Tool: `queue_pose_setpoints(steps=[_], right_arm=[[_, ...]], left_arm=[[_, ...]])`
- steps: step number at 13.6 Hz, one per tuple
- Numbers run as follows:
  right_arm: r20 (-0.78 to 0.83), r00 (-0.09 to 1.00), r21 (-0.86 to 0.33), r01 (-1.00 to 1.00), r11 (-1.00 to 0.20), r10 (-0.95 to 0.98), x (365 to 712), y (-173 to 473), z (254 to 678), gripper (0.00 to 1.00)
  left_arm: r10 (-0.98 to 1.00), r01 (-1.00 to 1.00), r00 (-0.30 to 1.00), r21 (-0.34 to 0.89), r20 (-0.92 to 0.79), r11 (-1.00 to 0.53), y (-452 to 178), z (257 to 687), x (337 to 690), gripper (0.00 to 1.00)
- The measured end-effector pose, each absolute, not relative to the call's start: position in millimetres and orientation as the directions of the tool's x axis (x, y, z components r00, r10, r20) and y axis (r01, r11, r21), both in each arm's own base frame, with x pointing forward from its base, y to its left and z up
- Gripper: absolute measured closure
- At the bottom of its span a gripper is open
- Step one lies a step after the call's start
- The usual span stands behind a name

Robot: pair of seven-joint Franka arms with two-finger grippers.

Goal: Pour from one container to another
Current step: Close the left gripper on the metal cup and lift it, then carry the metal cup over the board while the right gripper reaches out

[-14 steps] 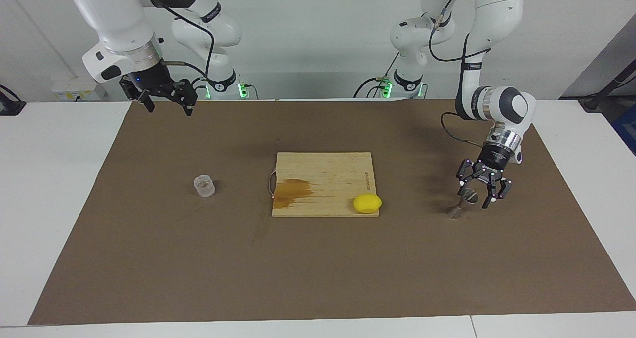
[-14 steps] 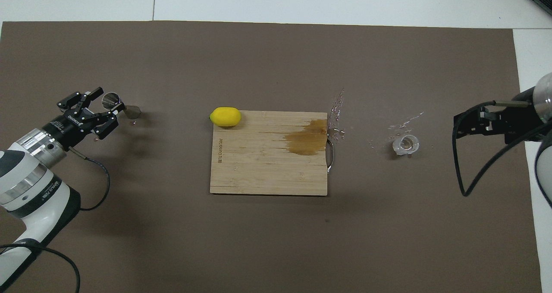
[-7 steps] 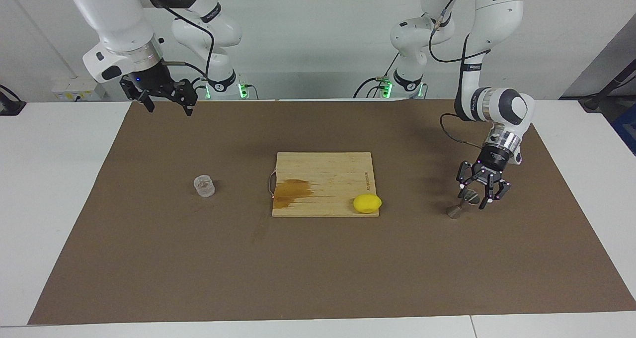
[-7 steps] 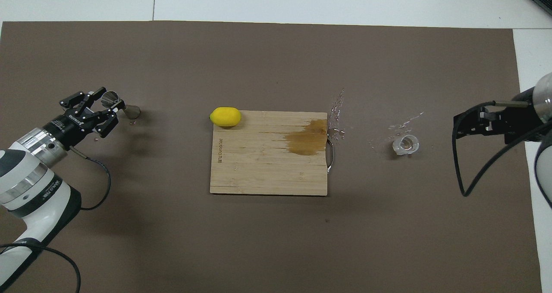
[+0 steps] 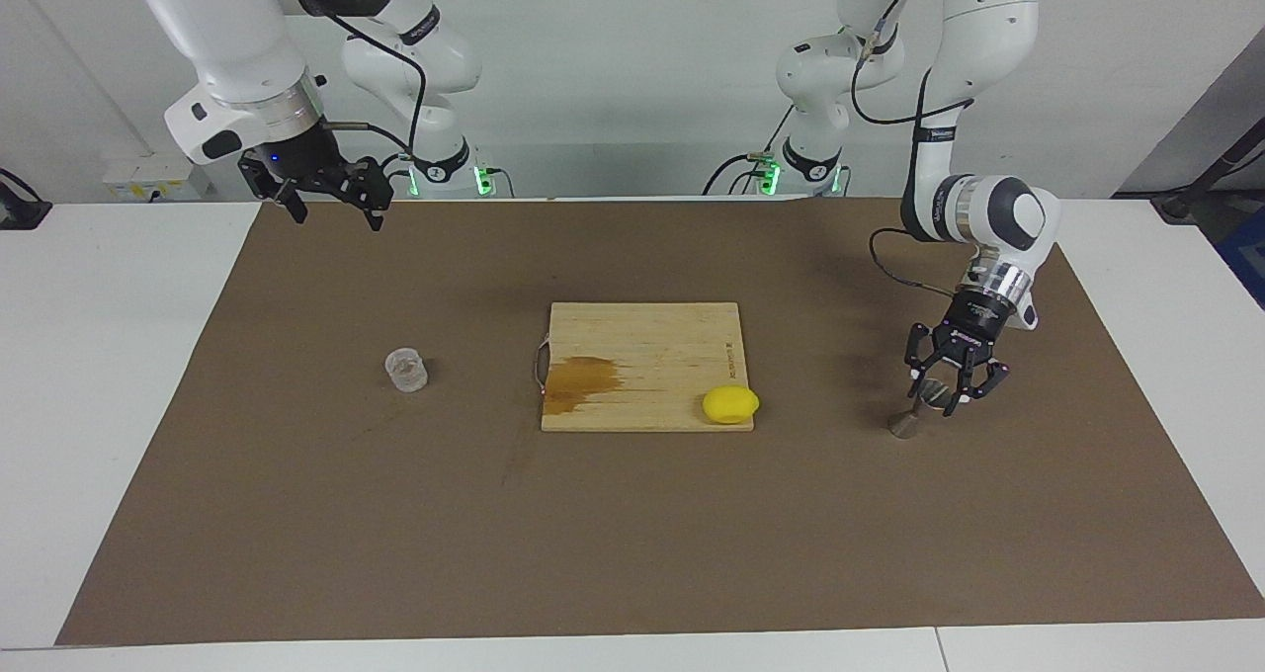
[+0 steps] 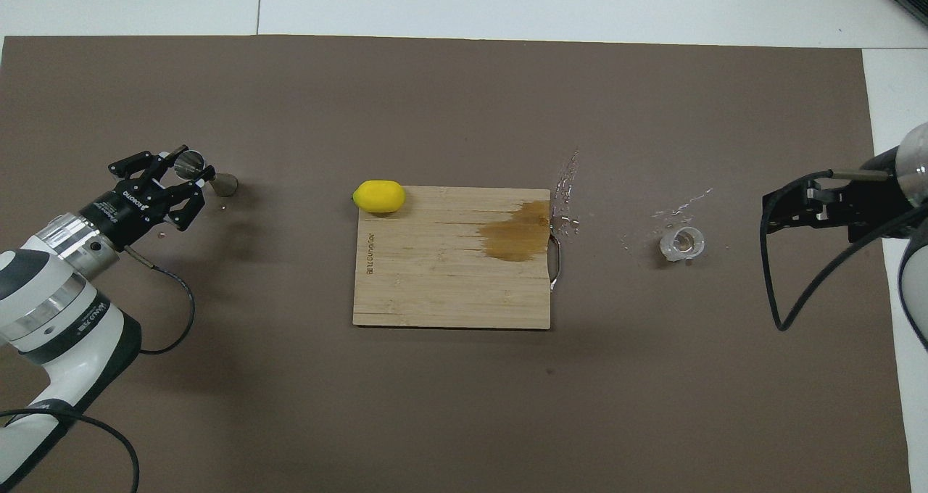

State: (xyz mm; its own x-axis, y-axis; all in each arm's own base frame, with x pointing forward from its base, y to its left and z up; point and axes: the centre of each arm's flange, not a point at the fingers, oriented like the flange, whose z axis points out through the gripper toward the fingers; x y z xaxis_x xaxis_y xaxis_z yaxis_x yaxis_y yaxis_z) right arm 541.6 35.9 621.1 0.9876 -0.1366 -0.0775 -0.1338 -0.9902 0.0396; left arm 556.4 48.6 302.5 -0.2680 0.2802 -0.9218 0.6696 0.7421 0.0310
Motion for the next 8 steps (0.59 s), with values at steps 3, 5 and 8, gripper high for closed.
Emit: queue_pose_setpoints(steps=[3, 5, 8], right_arm=[[-0.078, 0.988, 0.040, -0.133, -0.990, -0.136, 542, 36, 621, 0.00], [-0.078, 0.988, 0.040, -0.132, -0.990, -0.135, 542, 37, 621, 0.00], [-0.088, 0.987, 0.042, -0.131, -0.990, -0.135, 540, 37, 620, 0.00]], left_arm=[[0.263, 0.705, -0.244, 0.016, -0.934, 0.709, 22, 309, 562, 0.49], [0.233, 0.728, -0.241, -0.017, -0.942, 0.686, -7, 322, 567, 0.49], [0.222, 0.777, -0.202, -0.018, -0.954, 0.629, -59, 353, 566, 0.49]])
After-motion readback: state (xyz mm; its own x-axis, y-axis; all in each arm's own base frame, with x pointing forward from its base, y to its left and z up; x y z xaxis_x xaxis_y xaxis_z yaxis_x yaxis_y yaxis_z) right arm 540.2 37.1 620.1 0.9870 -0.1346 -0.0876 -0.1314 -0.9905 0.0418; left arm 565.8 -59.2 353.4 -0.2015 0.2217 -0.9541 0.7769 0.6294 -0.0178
